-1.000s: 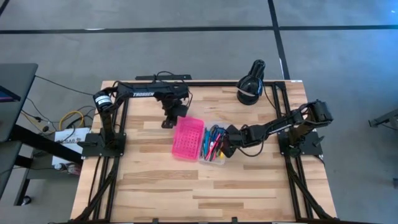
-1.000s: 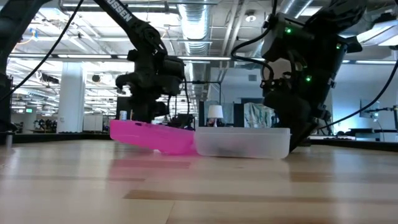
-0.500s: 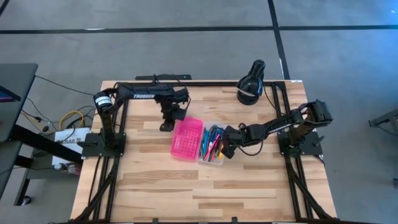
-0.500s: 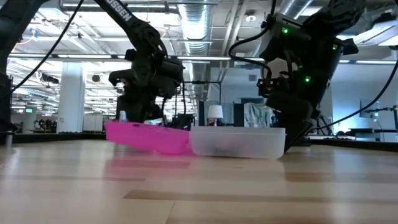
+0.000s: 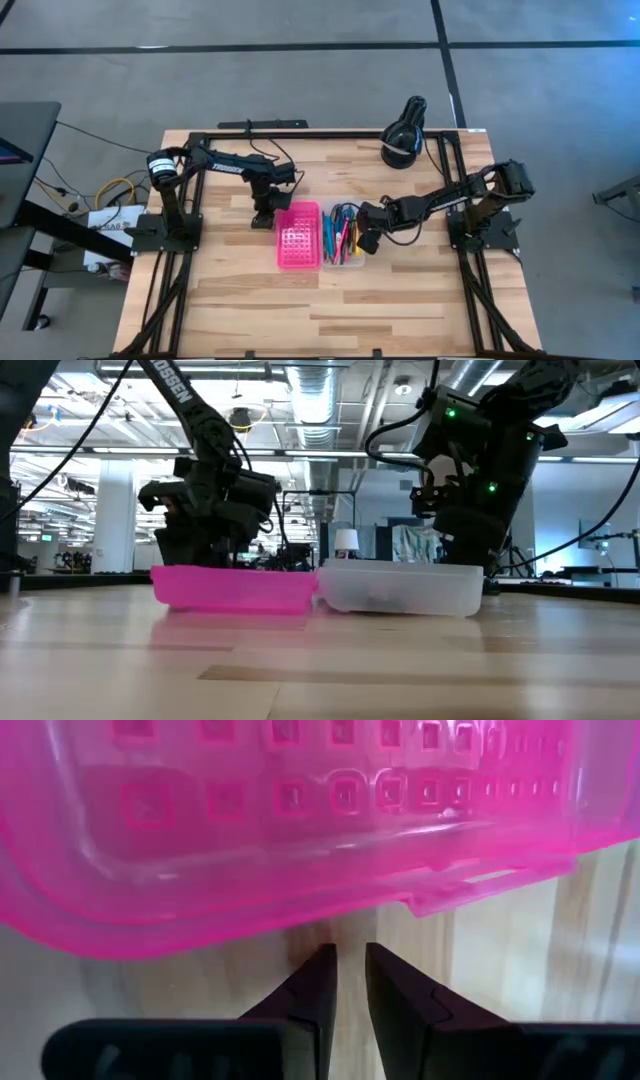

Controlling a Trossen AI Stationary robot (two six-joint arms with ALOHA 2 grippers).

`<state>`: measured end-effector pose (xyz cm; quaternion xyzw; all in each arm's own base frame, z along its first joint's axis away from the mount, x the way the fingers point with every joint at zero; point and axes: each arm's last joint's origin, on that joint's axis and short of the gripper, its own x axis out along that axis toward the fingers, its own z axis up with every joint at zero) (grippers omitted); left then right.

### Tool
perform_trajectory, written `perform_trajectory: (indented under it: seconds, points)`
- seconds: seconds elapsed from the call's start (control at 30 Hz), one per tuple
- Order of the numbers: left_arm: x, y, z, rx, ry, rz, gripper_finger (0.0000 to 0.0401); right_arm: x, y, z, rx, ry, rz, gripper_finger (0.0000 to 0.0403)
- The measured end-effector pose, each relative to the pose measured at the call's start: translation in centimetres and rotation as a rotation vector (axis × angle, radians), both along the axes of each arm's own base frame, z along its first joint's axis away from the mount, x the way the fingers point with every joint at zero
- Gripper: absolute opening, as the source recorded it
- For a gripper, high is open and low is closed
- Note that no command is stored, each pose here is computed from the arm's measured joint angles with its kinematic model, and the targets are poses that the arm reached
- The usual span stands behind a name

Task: Pick & place school supplies into a supply box
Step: Close the lid of the pink supply box

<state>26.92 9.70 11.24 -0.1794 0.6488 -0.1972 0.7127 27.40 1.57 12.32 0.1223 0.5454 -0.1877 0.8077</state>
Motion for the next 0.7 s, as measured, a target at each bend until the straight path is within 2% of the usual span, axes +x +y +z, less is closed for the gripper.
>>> perform_trajectory:
  seconds: [0.1, 0.2, 0.37, 0.47, 0.7]
  points:
    - [-0.3, -0.2, 0.3, 0.011, -0.01, 0.03, 0.0054, 0.0, -0.3, 0.0, 0.024, 0.006, 0.017, 0.0122]
    - [-0.7, -0.4, 1.2, 0.068, -0.043, 0.061, 0.0054, 0.0, -0.5, 0.0, 0.037, 0.01, 0.036, 0.0122]
    - [-2.7, -1.3, 3.6, 0.212, -0.134, 0.103, 0.0054, 0.0, -0.5, 0.0, 0.032, 0.015, 0.064, 0.0122]
    - [-4.5, -3.1, 4.6, 0.236, -0.186, 0.12, 0.0054, 0.0, -0.5, 0.0, 0.026, 0.018, 0.081, 0.0122]
    - [-7.4, -7.6, 5.1, 0.352, -0.522, 0.205, 0.0054, 0.0, -0.8, 0.0, 0.017, 0.025, 0.13, 0.0122]
